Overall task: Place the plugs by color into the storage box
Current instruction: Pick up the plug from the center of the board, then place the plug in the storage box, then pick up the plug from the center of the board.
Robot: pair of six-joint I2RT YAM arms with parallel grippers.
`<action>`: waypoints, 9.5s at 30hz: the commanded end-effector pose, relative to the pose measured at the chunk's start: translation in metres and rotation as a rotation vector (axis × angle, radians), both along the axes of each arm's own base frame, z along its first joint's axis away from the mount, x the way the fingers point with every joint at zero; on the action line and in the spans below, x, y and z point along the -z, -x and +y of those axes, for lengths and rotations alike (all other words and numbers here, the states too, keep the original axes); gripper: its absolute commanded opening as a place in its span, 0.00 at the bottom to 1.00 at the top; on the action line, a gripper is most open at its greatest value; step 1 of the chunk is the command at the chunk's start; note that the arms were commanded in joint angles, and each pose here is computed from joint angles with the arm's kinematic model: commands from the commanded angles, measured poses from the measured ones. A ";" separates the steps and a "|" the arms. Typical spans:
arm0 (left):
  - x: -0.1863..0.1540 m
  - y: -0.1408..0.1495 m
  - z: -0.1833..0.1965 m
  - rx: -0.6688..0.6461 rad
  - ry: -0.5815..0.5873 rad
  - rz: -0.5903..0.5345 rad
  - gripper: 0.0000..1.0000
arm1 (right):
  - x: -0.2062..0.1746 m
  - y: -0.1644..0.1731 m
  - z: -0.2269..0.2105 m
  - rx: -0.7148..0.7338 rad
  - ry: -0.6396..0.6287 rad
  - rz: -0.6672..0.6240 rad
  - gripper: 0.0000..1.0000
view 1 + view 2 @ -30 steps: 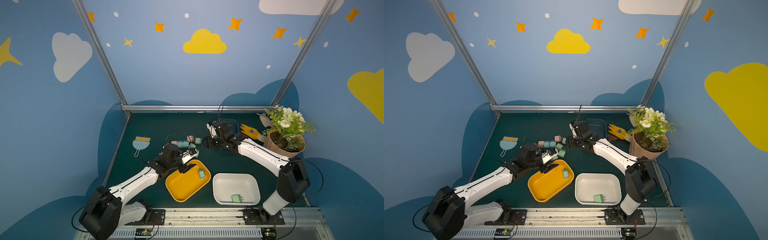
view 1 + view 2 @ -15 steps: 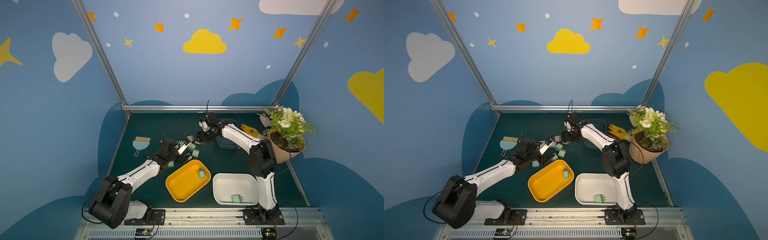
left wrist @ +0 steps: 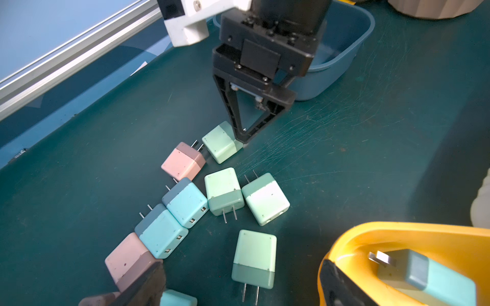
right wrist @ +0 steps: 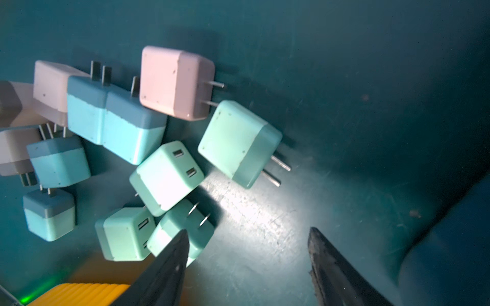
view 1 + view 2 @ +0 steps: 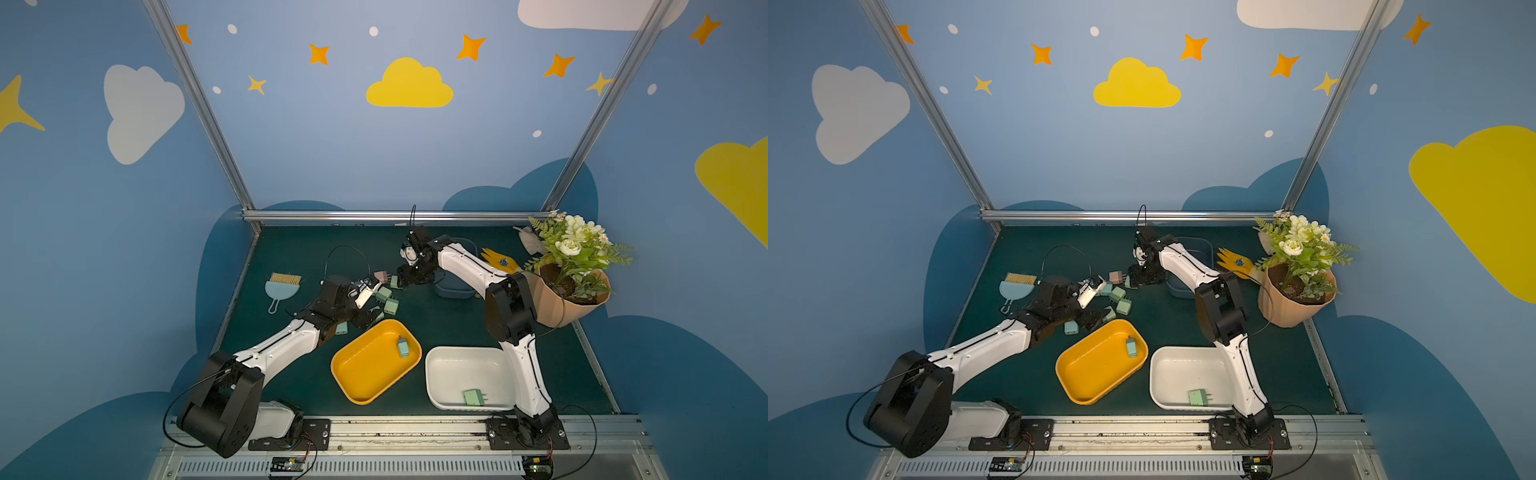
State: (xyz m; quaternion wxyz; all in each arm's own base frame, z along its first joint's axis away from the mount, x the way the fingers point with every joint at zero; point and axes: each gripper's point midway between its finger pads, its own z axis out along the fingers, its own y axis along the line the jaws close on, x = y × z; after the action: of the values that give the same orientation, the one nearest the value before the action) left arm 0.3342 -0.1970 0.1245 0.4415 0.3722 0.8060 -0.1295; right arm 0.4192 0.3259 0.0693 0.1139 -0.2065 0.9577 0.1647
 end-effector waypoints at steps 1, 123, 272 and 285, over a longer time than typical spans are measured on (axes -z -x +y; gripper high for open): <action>-0.010 0.002 -0.003 0.008 0.034 -0.020 0.93 | 0.009 -0.004 -0.002 -0.017 0.024 0.014 0.72; -0.031 0.158 -0.138 0.685 0.079 -0.078 0.81 | -0.037 0.300 -0.155 0.118 -0.005 -0.002 0.28; -0.036 -0.135 -0.191 0.049 -0.013 0.160 0.51 | -0.118 0.092 -0.176 0.329 -0.042 -0.272 0.71; -0.006 -0.163 -0.277 0.123 0.102 0.168 0.52 | -0.089 0.100 -0.237 0.554 -0.068 -0.248 0.69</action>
State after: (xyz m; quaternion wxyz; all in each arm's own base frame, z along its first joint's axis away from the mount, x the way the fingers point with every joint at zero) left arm 0.5002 -0.4631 0.1236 0.3839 0.3889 0.8120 -0.2050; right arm 0.3088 0.0947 0.1500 0.2502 0.0292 0.9603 0.1198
